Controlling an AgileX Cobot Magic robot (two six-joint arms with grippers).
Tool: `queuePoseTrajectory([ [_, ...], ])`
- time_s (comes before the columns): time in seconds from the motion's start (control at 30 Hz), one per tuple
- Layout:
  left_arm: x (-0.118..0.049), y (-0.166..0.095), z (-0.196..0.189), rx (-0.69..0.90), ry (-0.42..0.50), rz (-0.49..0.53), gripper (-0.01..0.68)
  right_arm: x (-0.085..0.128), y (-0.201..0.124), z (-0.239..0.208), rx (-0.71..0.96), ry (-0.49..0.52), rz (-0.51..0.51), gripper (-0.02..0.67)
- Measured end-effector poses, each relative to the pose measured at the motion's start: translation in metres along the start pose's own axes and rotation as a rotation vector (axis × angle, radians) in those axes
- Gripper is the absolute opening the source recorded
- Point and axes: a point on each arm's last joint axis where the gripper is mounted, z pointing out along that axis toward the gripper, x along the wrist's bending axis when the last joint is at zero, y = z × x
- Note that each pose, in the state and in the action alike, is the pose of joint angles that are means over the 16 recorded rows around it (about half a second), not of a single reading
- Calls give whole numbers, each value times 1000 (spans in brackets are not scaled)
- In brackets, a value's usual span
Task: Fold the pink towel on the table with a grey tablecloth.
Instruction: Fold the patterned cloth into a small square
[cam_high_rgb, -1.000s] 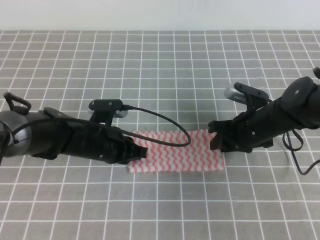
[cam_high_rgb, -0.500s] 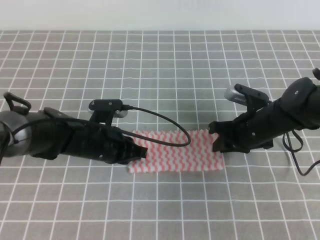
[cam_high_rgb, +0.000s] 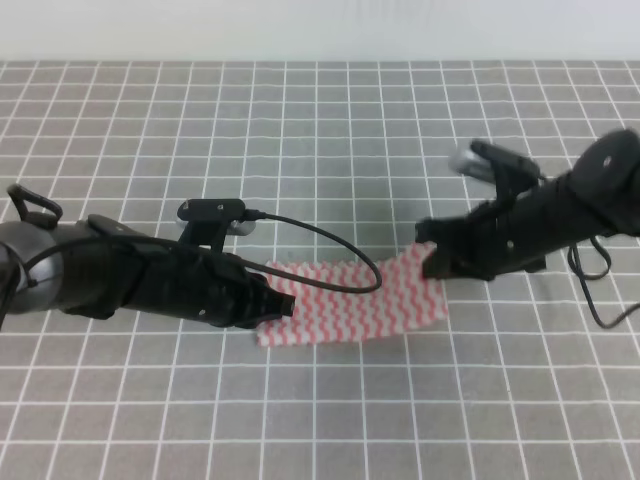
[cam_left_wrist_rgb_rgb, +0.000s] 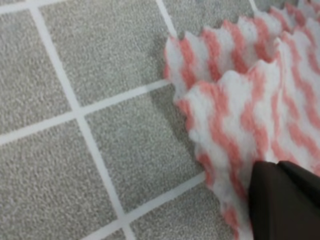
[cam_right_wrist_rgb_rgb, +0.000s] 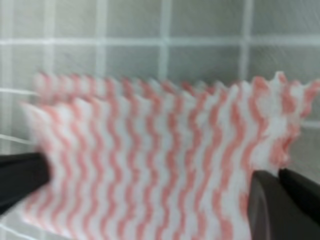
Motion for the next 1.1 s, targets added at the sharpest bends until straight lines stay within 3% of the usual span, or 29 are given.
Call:
queuePoseTrajectory([
  [0.57,-1,-1,0,3,-4,1,-2,27,11,-10,-48,136,-19,-15],
  [1.1,-2,1,-3,-4,-7,6,-2,42,6,-3,-54,150,-40,-15],
])
